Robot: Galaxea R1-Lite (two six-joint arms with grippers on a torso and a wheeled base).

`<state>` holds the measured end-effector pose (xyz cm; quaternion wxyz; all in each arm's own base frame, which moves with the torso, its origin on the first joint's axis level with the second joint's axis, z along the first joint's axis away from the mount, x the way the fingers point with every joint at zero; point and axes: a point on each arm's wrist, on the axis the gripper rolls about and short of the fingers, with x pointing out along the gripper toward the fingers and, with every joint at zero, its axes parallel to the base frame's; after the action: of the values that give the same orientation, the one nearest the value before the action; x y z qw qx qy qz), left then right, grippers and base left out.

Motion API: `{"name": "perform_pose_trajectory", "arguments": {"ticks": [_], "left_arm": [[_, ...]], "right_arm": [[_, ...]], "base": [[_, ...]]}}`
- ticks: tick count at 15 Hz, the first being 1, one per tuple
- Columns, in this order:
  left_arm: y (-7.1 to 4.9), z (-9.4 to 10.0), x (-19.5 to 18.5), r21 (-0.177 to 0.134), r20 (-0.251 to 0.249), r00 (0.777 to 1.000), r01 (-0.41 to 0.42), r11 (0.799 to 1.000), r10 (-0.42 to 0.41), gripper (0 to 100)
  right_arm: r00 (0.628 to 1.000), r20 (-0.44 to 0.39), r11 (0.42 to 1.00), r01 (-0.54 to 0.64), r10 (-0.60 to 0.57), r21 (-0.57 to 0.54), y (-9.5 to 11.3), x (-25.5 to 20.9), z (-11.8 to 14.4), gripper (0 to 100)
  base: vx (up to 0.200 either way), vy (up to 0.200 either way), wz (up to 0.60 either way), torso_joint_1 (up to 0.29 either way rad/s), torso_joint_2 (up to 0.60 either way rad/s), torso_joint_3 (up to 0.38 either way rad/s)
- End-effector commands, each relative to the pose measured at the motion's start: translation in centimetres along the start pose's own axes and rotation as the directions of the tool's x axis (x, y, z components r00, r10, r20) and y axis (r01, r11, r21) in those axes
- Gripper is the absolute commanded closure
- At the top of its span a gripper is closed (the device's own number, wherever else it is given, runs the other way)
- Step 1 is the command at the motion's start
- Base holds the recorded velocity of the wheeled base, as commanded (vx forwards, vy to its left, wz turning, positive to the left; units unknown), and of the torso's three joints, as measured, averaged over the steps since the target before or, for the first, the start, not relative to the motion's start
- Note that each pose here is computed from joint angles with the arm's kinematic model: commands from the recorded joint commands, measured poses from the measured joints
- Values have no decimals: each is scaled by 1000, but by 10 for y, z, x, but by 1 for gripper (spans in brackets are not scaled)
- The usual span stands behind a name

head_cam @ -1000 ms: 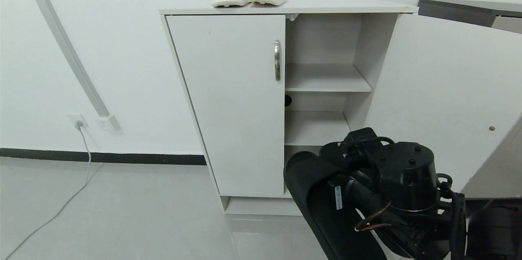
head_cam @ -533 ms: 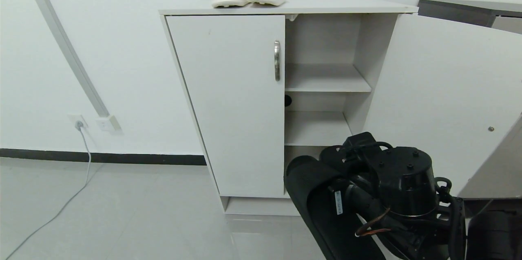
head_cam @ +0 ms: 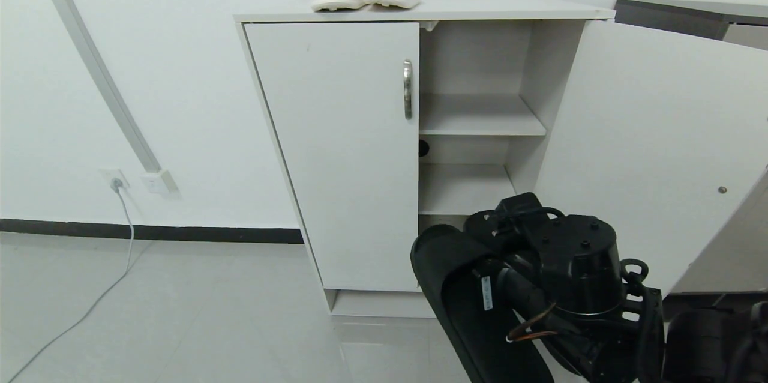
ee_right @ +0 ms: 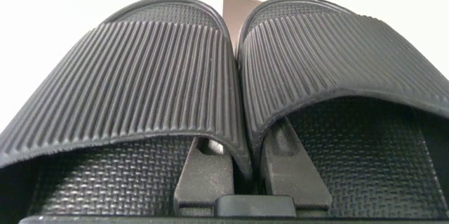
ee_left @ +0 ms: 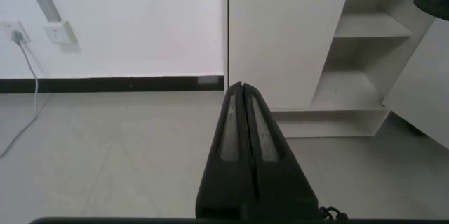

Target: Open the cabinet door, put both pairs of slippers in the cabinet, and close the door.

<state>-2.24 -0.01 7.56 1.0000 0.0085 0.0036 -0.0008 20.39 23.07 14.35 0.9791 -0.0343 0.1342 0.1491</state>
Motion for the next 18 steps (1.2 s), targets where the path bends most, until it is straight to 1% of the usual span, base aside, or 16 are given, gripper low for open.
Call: {"name": "perform_pose_trajectory", "arguments": {"ticks": [1,3,5,8,12,13,14,16,18], "left_arm": [[0,0,0,-3,1,1000,0,1000,0,100],[0,0,0,-2,1,1000,2,1000,-2,100],[0,0,0,-5,1,1000,0,1000,0,100],[0,0,0,-5,1,1000,0,1000,0,100],[0,0,0,-3,1,1000,0,1000,0,100],[0,0,0,-3,1,1000,0,1000,0,100],[0,0,0,-3,1,1000,0,1000,0,100],[0,0,0,-5,1,1000,0,1000,0,100],[0,0,0,-9,1,1000,0,1000,0,100]], "right_arm": [[999,6,999,52,-52,6,11,16,-1,100],[991,32,991,127,-128,39,19,32,4,100],[984,42,984,171,-173,45,25,43,4,100],[978,45,978,202,-204,45,31,53,1,100],[969,61,969,233,-238,85,38,62,2,100],[969,57,968,233,-239,88,39,65,-1,100],[967,39,966,248,-251,79,37,72,-9,100],[964,18,961,264,-266,84,36,82,-20,100],[965,22,962,258,-261,90,38,85,-25,100]], "base": [[0,0,0,0,0,0],[0,0,0,0,0,0],[0,0,0,0,0,0],[0,0,0,0,0,0],[0,-200,0,5,6,-5],[0,-200,0,-2,2,-2],[0,-200,0,2,7,2],[0,0,0,0,0,0],[0,0,0,0,0,0]]}}
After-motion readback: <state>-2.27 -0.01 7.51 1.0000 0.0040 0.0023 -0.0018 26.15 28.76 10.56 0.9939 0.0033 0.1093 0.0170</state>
